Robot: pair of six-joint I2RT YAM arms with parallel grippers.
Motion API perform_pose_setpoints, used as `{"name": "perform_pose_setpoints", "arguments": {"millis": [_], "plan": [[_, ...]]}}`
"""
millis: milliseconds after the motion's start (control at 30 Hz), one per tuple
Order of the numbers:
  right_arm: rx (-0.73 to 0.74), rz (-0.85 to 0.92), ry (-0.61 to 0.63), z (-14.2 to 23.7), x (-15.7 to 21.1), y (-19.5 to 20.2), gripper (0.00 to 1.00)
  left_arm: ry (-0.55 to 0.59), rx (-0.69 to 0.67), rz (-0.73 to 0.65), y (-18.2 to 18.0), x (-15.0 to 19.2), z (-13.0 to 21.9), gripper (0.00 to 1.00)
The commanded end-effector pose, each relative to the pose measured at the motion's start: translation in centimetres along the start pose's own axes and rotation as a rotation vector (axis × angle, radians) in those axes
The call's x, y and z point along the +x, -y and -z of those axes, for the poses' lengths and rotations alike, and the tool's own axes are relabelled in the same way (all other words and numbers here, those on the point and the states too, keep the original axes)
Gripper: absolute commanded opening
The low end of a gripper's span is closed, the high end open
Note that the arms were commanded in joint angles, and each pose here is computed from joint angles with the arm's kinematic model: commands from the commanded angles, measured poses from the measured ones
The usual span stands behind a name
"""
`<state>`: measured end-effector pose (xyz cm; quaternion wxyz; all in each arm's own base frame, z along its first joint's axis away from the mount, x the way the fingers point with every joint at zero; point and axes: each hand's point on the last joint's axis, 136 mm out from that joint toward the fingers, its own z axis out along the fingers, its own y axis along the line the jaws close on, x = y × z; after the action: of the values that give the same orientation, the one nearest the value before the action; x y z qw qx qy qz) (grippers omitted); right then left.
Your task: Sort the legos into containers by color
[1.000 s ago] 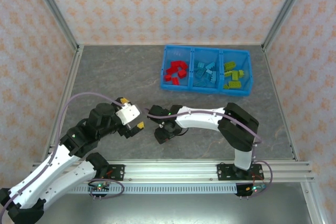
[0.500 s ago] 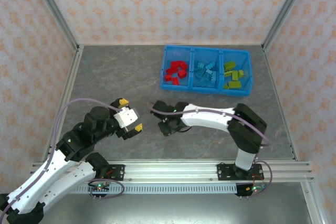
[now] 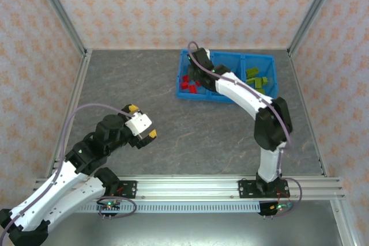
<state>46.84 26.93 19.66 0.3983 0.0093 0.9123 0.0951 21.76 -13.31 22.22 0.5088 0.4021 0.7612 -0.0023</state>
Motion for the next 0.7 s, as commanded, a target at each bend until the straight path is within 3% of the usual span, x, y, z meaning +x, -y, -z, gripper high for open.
{"name": "perform_pose_setpoints", "arguments": {"millis": [0, 133, 300, 467, 567, 667], "plan": [[0.110, 0.084, 0.015, -3.1, -0.9, 0.8, 0.21, 0.012, -0.107, 0.082, -2.1, -0.5, -0.2, 1.00], [0.151, 0.090, -0.013, -5.2, -1.5, 1.2, 0.28, 0.003, -0.155, 0.098, -2.9, -0.3, -0.1, 1.00], [0.148, 0.094, -0.011, -3.7, -2.8, 1.0, 0.48, -0.031, -0.218, 0.089, -3.9, 0.4, 0.1, 1.00], [0.125, 0.069, 0.046, 1.3, -4.3, 1.9, 0.51, -0.035, -0.236, 0.115, -4.3, 0.3, 0.3, 1.00], [0.134, 0.039, 0.094, 5.2, -3.8, 3.9, 0.51, -0.055, -0.181, 0.138, -3.7, -0.1, 0.5, 1.00], [0.195, 0.029, 0.208, 10.1, -3.6, 7.4, 0.52, -0.089, -0.232, 0.338, -5.1, -0.9, 0.9, 1.00]]}}
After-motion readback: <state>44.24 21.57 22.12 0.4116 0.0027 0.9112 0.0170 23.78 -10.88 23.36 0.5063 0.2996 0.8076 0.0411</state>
